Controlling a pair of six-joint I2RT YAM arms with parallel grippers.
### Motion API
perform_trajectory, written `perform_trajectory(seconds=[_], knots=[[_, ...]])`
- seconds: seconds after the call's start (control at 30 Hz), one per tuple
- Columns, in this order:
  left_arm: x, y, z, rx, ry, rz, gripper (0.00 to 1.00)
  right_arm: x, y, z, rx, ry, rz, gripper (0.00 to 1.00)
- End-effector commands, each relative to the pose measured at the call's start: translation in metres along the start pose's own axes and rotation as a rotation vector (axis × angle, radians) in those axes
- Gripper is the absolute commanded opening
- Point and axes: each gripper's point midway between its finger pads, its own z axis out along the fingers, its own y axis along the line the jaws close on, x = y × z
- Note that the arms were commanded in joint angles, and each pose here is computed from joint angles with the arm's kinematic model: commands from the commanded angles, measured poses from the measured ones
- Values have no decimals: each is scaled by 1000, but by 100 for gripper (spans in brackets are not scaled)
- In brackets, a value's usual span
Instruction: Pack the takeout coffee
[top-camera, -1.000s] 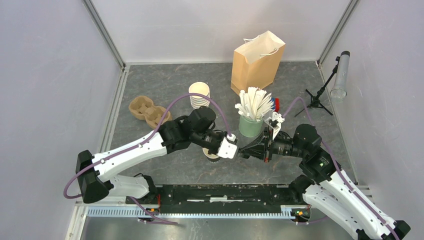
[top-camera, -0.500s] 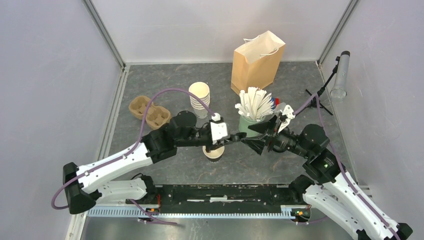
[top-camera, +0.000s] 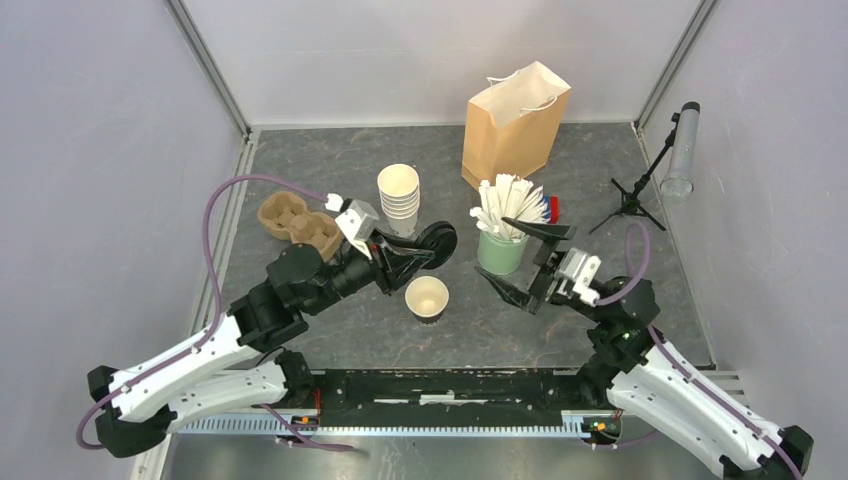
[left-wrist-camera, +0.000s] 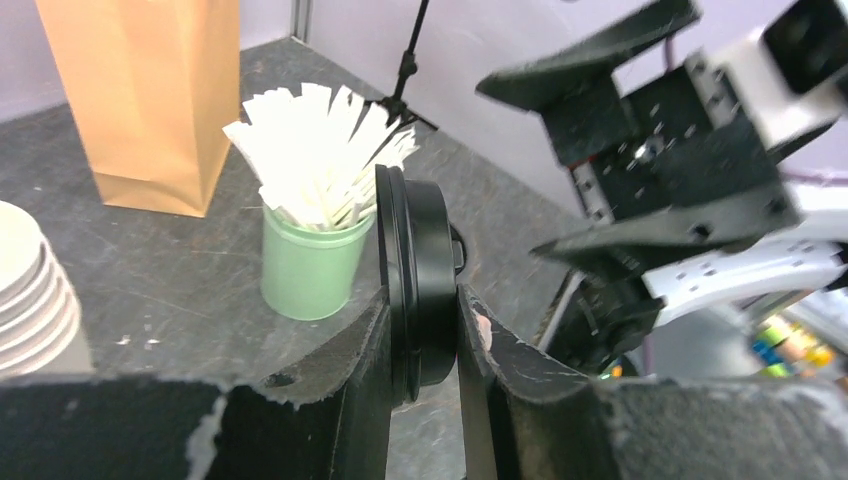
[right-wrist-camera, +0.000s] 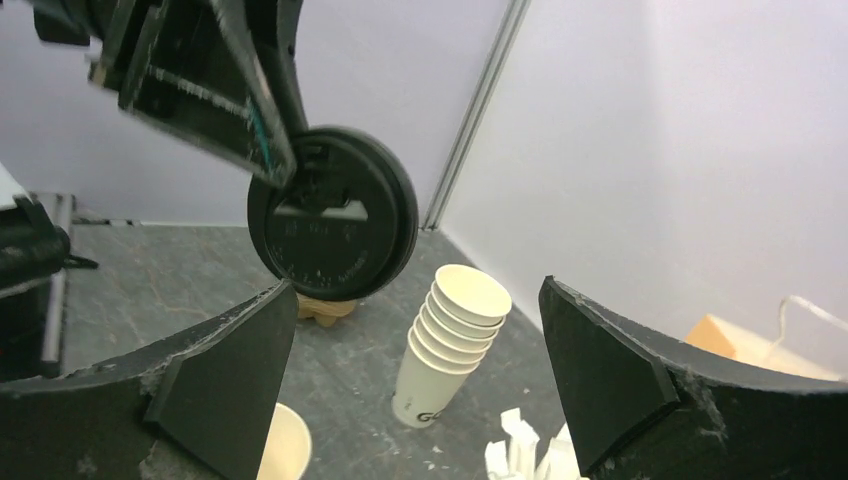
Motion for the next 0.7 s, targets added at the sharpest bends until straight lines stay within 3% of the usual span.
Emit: perform_trajectory(seconds=[0.0,0.17,0.3,0.67], knots=[[-22,-9,-2,5,-82,-186,35,-22,4,9,-26,-128,-243,98],[-17,-16,0,32,-55,-254,33,-14,36,14,-107,-145,-280,98],[-12,-13,1,16,-39,-263,33,-8,36,18,-45,-112,-332,98],[-1,-17,0,32,17,-270,33,10,50,37,-88,-43,-359,98]])
